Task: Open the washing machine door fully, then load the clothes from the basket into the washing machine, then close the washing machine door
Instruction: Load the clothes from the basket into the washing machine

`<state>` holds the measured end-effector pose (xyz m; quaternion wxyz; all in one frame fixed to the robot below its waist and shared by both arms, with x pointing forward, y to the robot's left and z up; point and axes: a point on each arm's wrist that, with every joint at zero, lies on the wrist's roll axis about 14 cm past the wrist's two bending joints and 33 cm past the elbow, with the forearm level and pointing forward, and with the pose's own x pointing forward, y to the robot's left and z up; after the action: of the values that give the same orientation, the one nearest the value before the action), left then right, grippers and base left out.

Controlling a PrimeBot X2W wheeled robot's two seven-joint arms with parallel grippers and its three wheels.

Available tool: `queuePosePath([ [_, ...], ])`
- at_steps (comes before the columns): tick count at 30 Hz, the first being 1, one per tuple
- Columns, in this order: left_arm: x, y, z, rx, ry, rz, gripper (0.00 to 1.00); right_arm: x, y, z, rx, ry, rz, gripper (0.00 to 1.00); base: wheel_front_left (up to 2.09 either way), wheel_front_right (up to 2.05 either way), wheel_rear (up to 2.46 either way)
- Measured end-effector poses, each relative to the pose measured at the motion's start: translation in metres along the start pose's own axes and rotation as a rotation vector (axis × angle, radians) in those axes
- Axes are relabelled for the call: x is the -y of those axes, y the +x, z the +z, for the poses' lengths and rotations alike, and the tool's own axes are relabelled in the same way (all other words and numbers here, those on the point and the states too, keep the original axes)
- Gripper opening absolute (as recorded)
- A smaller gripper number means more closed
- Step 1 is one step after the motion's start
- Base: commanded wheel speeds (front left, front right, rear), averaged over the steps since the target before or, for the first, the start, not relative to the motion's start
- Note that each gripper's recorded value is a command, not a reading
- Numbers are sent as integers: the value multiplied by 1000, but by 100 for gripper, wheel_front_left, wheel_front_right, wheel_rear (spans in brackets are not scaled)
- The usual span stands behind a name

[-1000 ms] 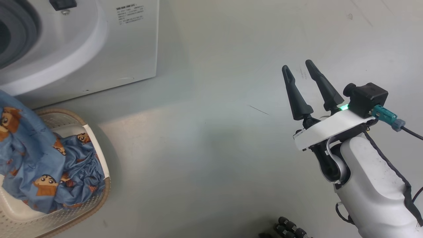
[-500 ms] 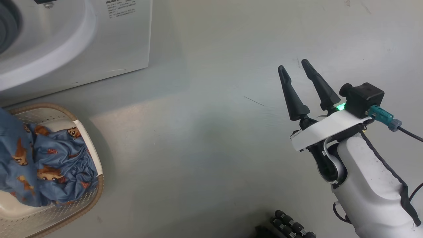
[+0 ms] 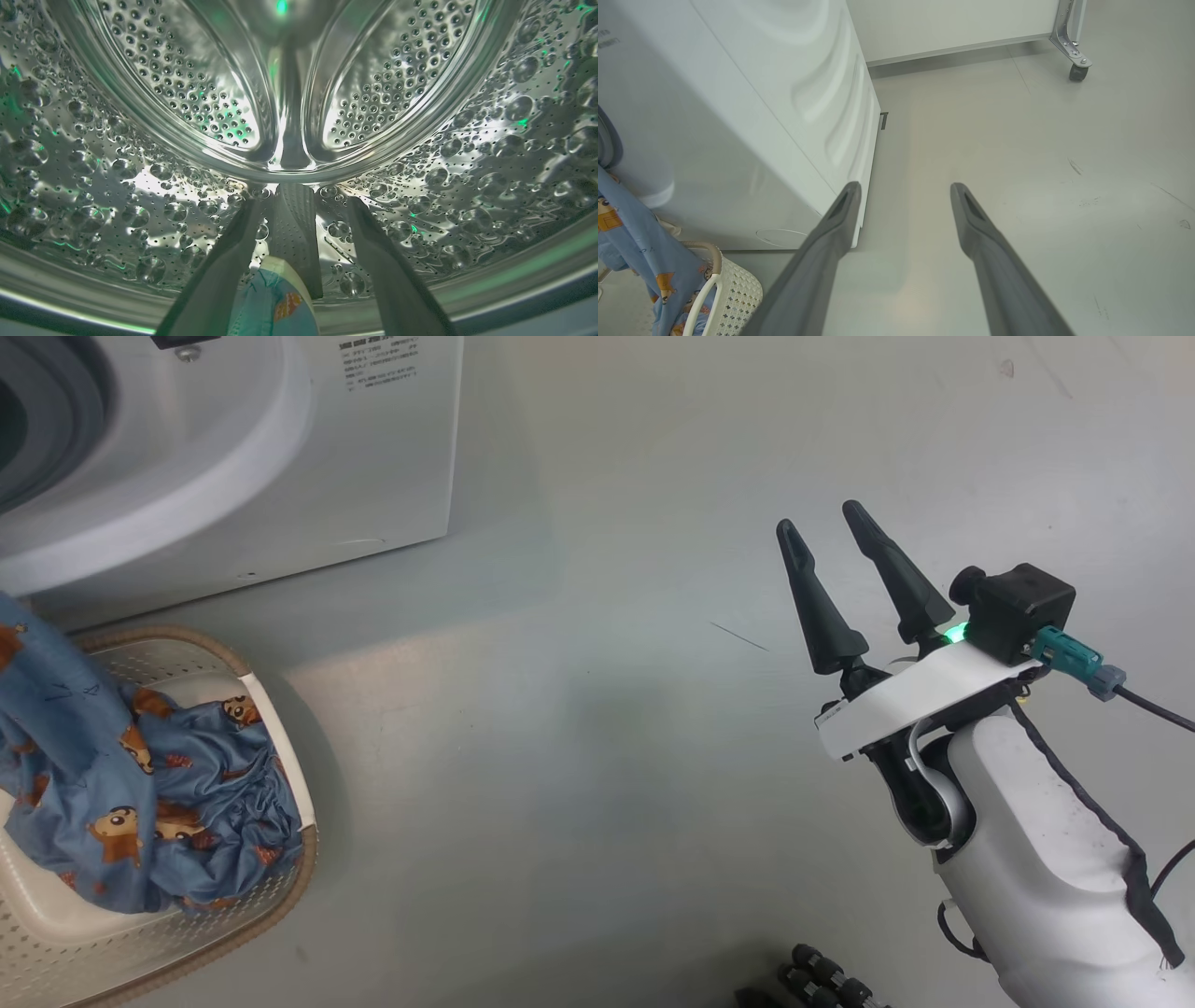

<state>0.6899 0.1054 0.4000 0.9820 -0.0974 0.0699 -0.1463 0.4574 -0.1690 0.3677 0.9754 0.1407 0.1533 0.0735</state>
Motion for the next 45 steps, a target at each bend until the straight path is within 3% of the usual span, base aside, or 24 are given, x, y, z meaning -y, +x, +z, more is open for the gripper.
queuePosePath([
  [10, 5, -10, 19, 41, 27, -18, 100, -7, 2, 10, 25, -7, 23, 100, 0, 0, 0],
  [26, 5, -52, 1, -7, 35, -22, 100, -12, 9, 40, 111, -10, 38, 100, 0, 0, 0],
  [45, 0, -111, 14, 91, -45, 12, 100, -29, 14, 51, 146, -10, 85, 100, 0, 0, 0],
])
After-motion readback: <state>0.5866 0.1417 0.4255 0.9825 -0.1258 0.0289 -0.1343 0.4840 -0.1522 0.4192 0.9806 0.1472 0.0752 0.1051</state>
